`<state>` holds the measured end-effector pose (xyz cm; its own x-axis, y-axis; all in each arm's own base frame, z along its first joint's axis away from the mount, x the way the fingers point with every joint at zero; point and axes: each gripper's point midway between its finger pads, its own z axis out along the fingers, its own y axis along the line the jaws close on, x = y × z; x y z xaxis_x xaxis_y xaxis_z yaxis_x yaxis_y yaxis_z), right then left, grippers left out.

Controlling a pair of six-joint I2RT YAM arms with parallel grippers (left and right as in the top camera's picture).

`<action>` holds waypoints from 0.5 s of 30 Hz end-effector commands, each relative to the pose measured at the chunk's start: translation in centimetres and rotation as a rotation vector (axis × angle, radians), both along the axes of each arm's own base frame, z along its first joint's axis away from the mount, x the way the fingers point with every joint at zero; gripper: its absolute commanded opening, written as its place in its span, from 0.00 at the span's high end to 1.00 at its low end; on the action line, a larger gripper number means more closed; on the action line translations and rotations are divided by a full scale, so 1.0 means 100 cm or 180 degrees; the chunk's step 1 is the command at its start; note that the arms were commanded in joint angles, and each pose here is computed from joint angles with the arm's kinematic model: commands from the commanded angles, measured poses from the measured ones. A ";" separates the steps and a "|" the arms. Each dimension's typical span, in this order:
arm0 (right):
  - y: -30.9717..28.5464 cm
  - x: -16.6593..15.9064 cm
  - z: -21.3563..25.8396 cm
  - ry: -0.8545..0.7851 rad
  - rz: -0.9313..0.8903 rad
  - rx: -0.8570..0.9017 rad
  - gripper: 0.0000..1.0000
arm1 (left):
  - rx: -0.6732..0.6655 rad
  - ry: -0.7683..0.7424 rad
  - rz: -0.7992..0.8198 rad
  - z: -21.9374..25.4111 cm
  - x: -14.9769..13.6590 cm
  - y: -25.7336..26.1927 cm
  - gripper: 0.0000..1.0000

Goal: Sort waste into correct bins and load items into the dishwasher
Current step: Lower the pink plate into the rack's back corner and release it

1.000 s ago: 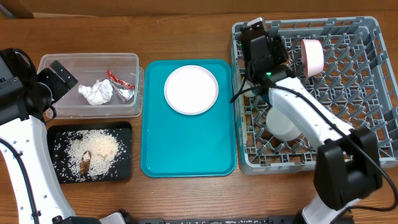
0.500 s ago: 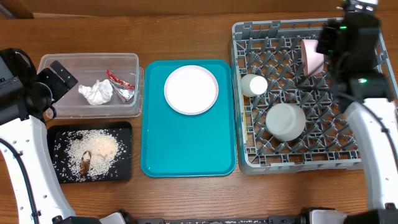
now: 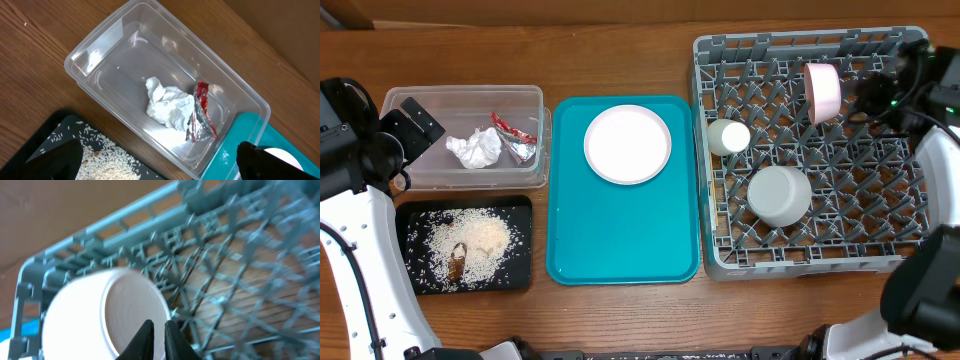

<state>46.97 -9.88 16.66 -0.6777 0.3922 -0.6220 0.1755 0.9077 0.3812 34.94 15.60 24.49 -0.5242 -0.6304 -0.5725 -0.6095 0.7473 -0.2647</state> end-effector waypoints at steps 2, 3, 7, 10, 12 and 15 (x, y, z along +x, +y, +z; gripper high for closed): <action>0.041 0.002 -0.003 -0.0050 0.0478 0.0511 0.89 | -0.0029 -0.0017 0.0020 0.001 0.003 -0.001 0.00; 0.046 0.001 -0.002 -0.0054 0.0534 0.0565 0.89 | -0.0029 -0.0017 0.0020 0.001 0.003 -0.001 0.00; 0.064 -0.003 0.002 -0.0043 0.0707 0.0775 0.90 | -0.0029 -0.0017 0.0020 0.001 0.003 -0.001 0.00; 0.068 -0.005 0.000 0.0042 0.0641 0.0888 0.89 | -0.0030 -0.0016 0.0020 0.001 0.003 -0.001 0.00; 0.070 -0.006 -0.001 0.0071 0.0639 0.0913 0.89 | -0.0029 -0.0017 0.0020 0.001 0.003 -0.001 0.00; 0.071 -0.006 0.000 0.0070 0.0632 0.0919 0.89 | -0.0029 -0.0017 0.0020 0.001 0.003 -0.001 0.00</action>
<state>46.38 -3.45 15.92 -0.7725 0.4025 -0.4912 0.0330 0.7979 0.6019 34.93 15.59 24.46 -0.5246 -0.6306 -0.5720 -0.6097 0.7472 -0.2645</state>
